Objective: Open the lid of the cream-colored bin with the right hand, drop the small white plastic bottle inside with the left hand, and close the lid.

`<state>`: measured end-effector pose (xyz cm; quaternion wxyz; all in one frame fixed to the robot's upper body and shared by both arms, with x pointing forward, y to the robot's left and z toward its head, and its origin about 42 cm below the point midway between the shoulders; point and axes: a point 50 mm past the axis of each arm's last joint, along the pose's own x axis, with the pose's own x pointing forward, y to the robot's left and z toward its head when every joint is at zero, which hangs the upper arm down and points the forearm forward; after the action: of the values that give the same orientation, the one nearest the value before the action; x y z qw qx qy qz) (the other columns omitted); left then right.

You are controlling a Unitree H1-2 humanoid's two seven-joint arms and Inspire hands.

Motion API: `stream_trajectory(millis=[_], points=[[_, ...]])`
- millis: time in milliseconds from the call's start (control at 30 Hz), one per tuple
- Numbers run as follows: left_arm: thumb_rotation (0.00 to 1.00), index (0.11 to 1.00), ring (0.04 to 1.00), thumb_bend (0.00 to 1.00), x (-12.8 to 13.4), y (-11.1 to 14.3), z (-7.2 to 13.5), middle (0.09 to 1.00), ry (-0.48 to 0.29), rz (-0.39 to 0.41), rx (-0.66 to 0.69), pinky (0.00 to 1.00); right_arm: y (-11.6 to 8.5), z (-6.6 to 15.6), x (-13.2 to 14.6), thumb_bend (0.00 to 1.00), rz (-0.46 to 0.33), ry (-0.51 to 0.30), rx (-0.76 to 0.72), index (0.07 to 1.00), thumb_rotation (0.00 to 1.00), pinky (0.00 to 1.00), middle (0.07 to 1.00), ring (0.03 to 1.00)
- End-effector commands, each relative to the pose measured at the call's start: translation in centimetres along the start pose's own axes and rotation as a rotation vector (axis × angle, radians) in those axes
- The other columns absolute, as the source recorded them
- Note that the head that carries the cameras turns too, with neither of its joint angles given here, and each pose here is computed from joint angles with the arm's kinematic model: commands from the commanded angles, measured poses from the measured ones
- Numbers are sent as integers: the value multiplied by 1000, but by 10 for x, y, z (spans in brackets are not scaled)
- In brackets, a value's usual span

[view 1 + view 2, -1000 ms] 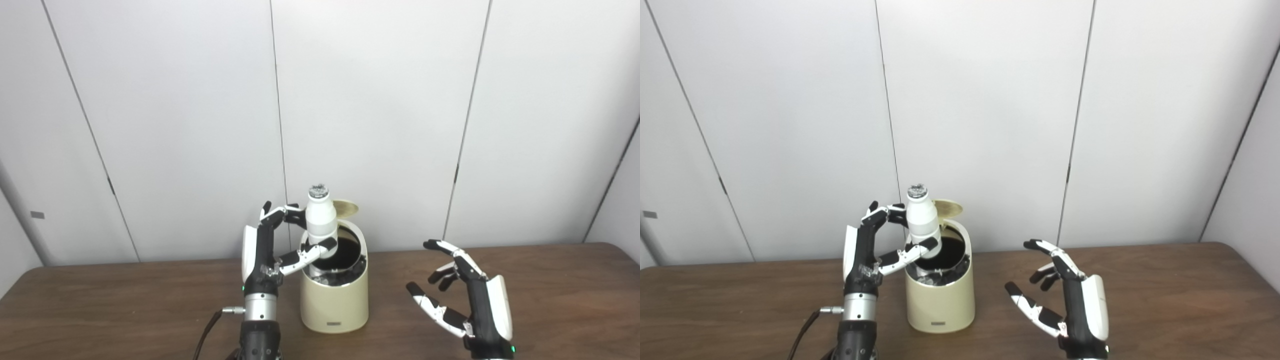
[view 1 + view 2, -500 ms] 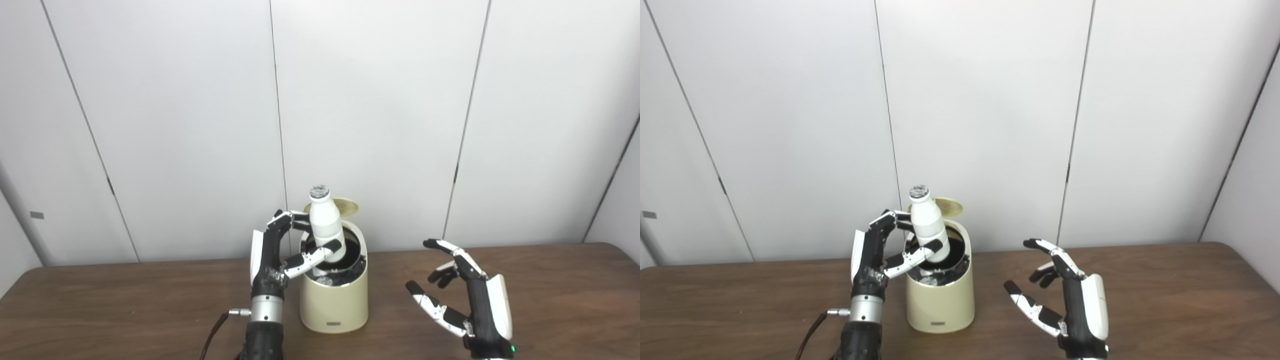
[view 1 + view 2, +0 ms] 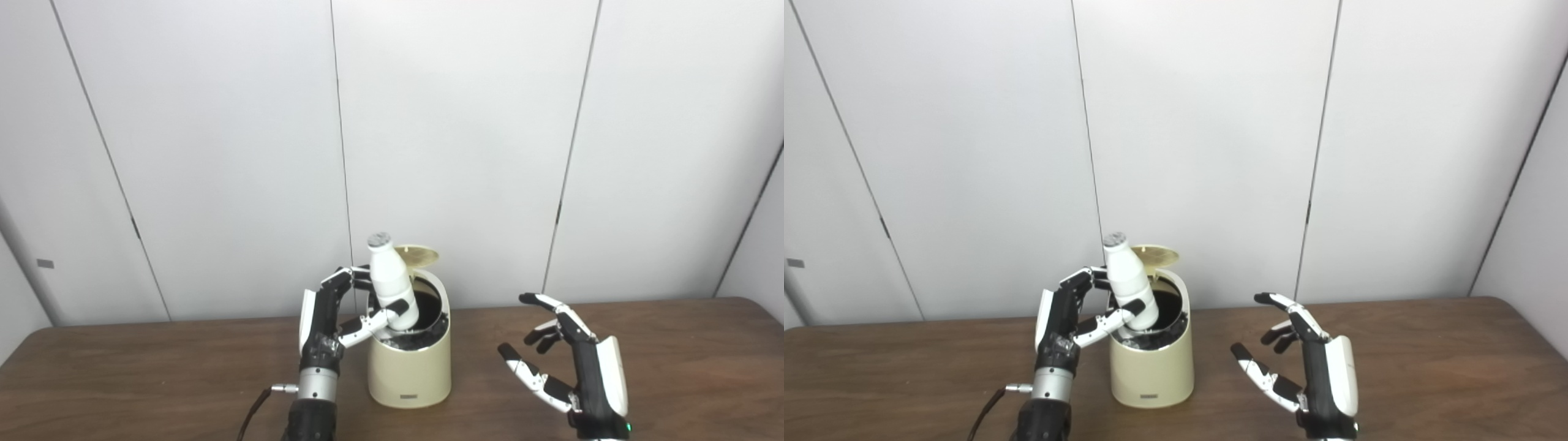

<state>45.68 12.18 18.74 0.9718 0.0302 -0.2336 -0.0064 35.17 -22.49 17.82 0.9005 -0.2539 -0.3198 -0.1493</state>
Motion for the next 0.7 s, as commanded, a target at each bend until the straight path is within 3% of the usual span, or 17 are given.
stream_trajectory(millis=[0, 100, 167, 233, 400, 667], points=[[82, 486, 817, 520, 21, -7, 26, 494, -102, -4, -28, 1000, -2, 11, 15, 330, -28, -64, 13, 704, 309, 336, 746, 468], [82, 486, 814, 520, 21, -7, 25, 493, -99, 3, -31, 1000, -2, 11, 15, 338, -27, -67, 12, 698, 301, 408, 743, 550], [81, 487, 813, 520, 21, -7, 25, 495, -98, 8, -32, 1000, -2, 11, 15, 334, -28, -65, 12, 704, 301, 306, 748, 441], [80, 487, 810, 520, 21, -7, 25, 497, -101, 12, -27, 1000, -2, 11, 15, 331, -28, -66, 9, 702, 295, 325, 747, 465], [81, 486, 803, 520, 23, -6, 26, 501, -105, 10, -13, 1000, -3, 9, 15, 332, -28, -62, 3, 716, 293, 270, 754, 390], [79, 487, 806, 520, 22, -7, 26, 497, -108, 7, -10, 1000, -4, 10, 15, 332, -30, -62, -3, 717, 319, 282, 754, 419]])
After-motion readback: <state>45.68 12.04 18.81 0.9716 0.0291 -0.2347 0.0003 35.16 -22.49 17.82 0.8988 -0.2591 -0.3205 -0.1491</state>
